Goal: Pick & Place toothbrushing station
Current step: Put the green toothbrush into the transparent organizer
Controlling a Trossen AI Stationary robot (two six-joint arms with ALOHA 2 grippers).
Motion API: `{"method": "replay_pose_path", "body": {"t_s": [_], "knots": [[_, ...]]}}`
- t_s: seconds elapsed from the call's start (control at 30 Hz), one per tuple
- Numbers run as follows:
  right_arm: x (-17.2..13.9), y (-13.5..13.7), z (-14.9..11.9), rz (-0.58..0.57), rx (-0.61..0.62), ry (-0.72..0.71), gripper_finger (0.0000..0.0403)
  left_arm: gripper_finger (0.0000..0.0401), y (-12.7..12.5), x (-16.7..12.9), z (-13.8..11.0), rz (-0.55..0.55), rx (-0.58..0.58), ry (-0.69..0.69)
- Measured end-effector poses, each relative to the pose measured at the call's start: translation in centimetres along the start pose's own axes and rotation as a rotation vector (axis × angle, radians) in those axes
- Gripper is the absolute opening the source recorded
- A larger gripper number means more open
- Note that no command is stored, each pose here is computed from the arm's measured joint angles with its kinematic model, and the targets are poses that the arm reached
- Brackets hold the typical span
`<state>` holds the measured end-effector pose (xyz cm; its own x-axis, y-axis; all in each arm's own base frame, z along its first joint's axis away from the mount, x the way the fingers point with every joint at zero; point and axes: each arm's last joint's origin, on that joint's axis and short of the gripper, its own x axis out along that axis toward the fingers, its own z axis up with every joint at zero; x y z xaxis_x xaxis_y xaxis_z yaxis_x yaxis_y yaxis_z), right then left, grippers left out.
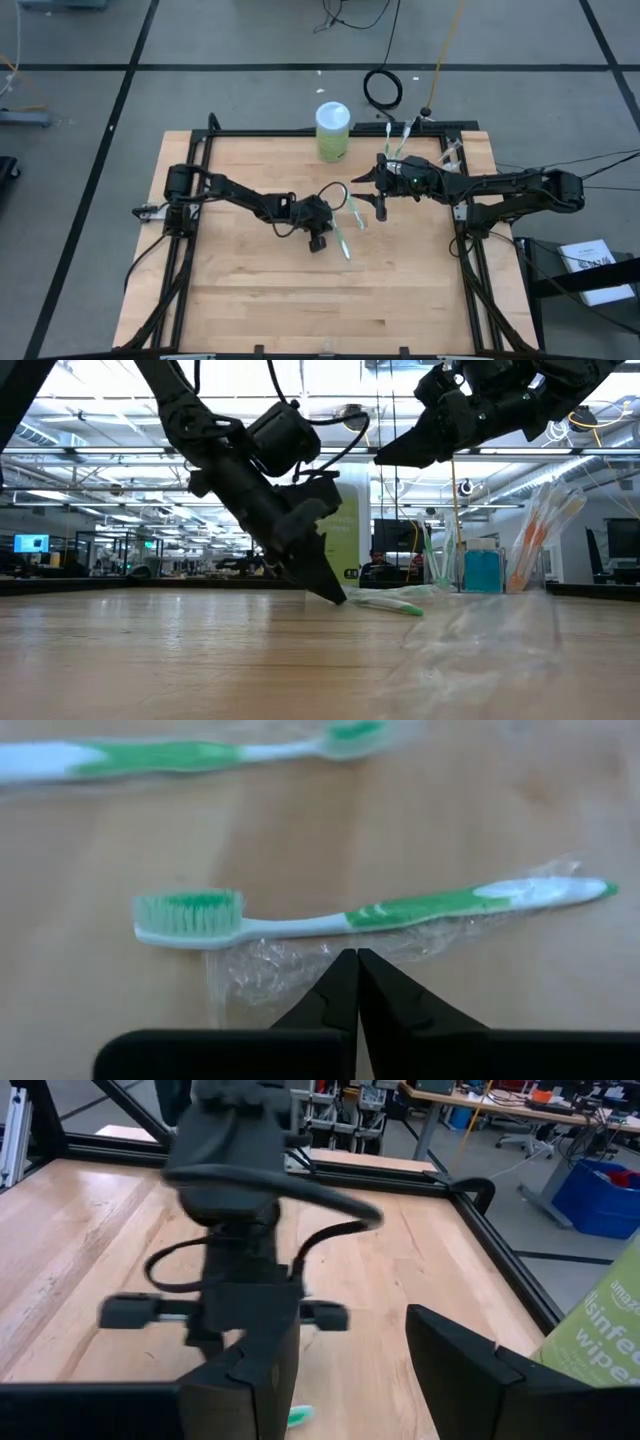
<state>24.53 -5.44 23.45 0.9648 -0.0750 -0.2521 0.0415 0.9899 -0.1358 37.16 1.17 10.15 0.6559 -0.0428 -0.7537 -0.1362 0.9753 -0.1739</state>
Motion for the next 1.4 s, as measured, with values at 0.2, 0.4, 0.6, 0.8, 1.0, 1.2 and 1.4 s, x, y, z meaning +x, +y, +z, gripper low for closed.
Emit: {"method": "replay_pose_path", "body": {"t_s": [0.2,0.4,0.6,0.8,1.0,1.2,1.4], "knots": [[0.0,0.0,0.0,-0.001,0.001,0.0,0.0176,0.0005,3.5,-0.6,0.3,0.129,0.048,0.016],[0.0,0.0,0.0,-0.002,0.002,0.0,0.0176,0.0009,6.6,-1.7,-0.5,0.241,-0.008,0.154],[0.0,0.0,0.0,-0.004,-0.007,-0.003,0.0176,0.0009,5.5,-4.0,0.2,0.245,0.02,0.148],[0.0,0.0,0.0,-0.004,-0.014,-0.003,0.0176,0.0004,3.2,-6.4,3.1,0.186,0.043,-0.068],[0.0,0.0,0.0,-0.004,-0.015,-0.003,0.0176,0.0016,1.4,-5.5,4.0,0.083,0.078,-0.194],[0.0,0.0,0.1,-0.004,-0.015,-0.006,0.0176,0.0005,0.4,-3.1,3.0,0.043,0.085,-0.188],[0.0,0.0,0.1,-0.005,-0.015,-0.01,0.0176,0.0017,0.3,-0.8,2.0,0.042,0.063,-0.167]]}}
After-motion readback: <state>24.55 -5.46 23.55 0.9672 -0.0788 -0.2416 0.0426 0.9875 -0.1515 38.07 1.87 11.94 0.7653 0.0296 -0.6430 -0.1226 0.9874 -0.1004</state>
